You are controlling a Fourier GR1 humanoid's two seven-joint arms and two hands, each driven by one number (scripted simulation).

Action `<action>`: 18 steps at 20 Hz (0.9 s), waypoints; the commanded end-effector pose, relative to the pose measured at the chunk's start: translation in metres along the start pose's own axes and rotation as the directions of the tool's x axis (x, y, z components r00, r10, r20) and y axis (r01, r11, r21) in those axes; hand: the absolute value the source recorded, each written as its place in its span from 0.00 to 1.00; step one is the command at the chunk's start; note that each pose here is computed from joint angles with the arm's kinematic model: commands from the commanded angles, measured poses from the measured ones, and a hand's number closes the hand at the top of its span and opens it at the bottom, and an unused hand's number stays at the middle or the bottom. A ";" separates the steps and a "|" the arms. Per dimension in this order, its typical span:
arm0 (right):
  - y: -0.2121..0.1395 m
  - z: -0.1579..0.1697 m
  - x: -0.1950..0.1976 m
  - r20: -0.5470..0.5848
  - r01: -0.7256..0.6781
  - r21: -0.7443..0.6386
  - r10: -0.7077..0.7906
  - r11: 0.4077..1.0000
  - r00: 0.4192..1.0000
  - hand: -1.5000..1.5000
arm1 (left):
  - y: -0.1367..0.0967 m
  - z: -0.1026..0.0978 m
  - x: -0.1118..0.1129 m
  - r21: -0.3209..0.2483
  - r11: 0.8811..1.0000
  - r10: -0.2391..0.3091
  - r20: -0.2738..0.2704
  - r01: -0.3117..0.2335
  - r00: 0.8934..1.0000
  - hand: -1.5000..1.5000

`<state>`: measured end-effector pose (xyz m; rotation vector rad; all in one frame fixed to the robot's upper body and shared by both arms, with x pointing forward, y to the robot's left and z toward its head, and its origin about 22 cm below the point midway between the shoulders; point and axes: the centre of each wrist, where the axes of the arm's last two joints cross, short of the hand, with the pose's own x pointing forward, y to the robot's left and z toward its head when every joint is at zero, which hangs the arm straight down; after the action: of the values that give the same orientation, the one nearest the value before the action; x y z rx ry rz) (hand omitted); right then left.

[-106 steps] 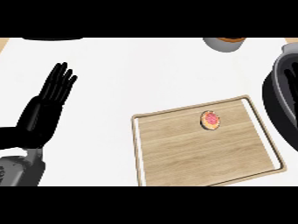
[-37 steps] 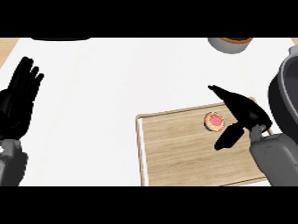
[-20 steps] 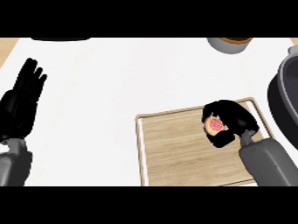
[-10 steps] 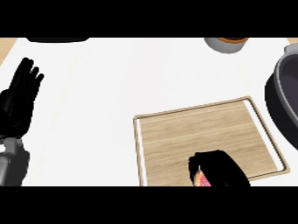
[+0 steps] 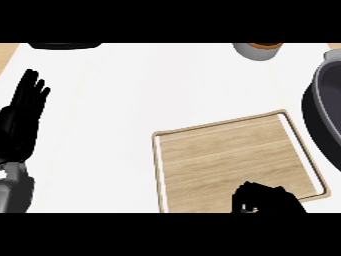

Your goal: Pick the cupcake from the tray and place it in the pot

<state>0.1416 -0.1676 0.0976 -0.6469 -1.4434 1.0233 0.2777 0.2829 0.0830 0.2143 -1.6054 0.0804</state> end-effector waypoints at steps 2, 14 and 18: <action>-0.049 0.028 0.007 -0.005 0.103 -0.339 -0.112 0.935 0.994 1.00 | 0.010 0.007 -0.010 0.019 1.000 0.002 -0.007 -0.002 1.000 0.50; -0.118 0.031 -0.031 -0.089 0.045 -0.602 -0.124 0.797 0.988 1.00 | -0.005 -0.006 0.014 0.005 1.000 -0.009 0.011 0.008 1.000 0.50; -0.122 0.011 -0.055 -0.080 0.119 -0.607 -0.209 0.786 0.975 1.00 | -0.001 -0.004 0.007 -0.003 1.000 0.003 -0.004 -0.003 1.000 0.50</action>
<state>0.1680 -0.2559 0.1600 -1.1677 -1.5708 0.4653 0.2768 0.2804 0.0882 0.2075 -1.6091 0.0803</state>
